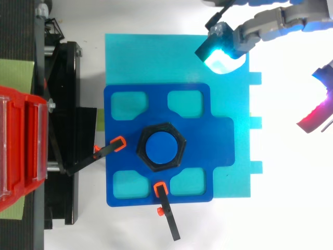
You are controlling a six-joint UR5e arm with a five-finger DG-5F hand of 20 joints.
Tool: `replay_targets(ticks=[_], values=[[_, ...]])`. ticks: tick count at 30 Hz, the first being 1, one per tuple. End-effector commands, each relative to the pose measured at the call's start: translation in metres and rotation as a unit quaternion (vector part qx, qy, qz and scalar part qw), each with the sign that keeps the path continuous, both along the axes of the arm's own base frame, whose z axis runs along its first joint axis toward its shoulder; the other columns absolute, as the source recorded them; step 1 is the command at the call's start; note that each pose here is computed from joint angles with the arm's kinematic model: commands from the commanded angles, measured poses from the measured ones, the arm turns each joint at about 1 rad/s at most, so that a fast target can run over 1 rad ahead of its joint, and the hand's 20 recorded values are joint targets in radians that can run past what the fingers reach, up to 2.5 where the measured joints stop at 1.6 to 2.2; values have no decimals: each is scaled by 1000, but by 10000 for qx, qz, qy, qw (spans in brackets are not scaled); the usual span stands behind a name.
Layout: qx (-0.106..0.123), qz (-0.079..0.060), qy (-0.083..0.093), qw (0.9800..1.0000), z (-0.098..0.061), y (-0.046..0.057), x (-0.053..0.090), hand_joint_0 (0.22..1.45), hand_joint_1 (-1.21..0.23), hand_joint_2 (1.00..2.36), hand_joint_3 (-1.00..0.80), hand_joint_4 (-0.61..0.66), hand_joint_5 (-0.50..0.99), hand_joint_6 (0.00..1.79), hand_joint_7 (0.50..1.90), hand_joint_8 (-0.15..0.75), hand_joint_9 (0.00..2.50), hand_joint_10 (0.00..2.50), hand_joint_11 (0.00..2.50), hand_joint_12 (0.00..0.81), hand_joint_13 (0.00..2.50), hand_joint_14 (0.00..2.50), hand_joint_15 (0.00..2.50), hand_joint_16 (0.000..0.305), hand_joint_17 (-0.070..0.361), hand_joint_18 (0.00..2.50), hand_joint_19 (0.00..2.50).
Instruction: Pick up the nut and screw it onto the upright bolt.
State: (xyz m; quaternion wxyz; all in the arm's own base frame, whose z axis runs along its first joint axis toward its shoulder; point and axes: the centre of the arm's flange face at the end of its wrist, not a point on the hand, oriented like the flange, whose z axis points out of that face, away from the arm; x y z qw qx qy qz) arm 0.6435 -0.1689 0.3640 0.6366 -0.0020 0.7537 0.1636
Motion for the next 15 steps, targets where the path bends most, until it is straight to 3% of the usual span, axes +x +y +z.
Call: replay_targets(ticks=[1,2,6,8,11,15], values=[[-5,-2,-2,10000,0,0,0,467,-288,1000,-500,57,-234,502,741,187,46,0,0,351,0,0,0,46,103,0,0],[-5,-2,-2,10000,0,0,0,467,-308,1000,-500,56,-229,502,677,189,97,0,0,352,0,0,0,46,103,0,0],[-5,-2,-2,10000,0,0,0,468,-309,1000,-500,60,-231,502,728,190,79,0,0,351,0,0,0,45,102,0,0],[-5,-2,-2,10000,0,0,0,472,-317,1000,-500,56,-230,502,673,187,103,0,0,349,0,0,0,45,102,0,0],[-5,-2,-2,10000,0,0,0,473,-314,1000,-500,59,-231,502,724,187,83,0,0,347,0,0,0,45,100,0,0],[-5,-2,-2,10000,0,0,0,474,-320,1000,-500,57,-229,502,676,186,107,0,0,346,0,0,0,44,100,0,0]])
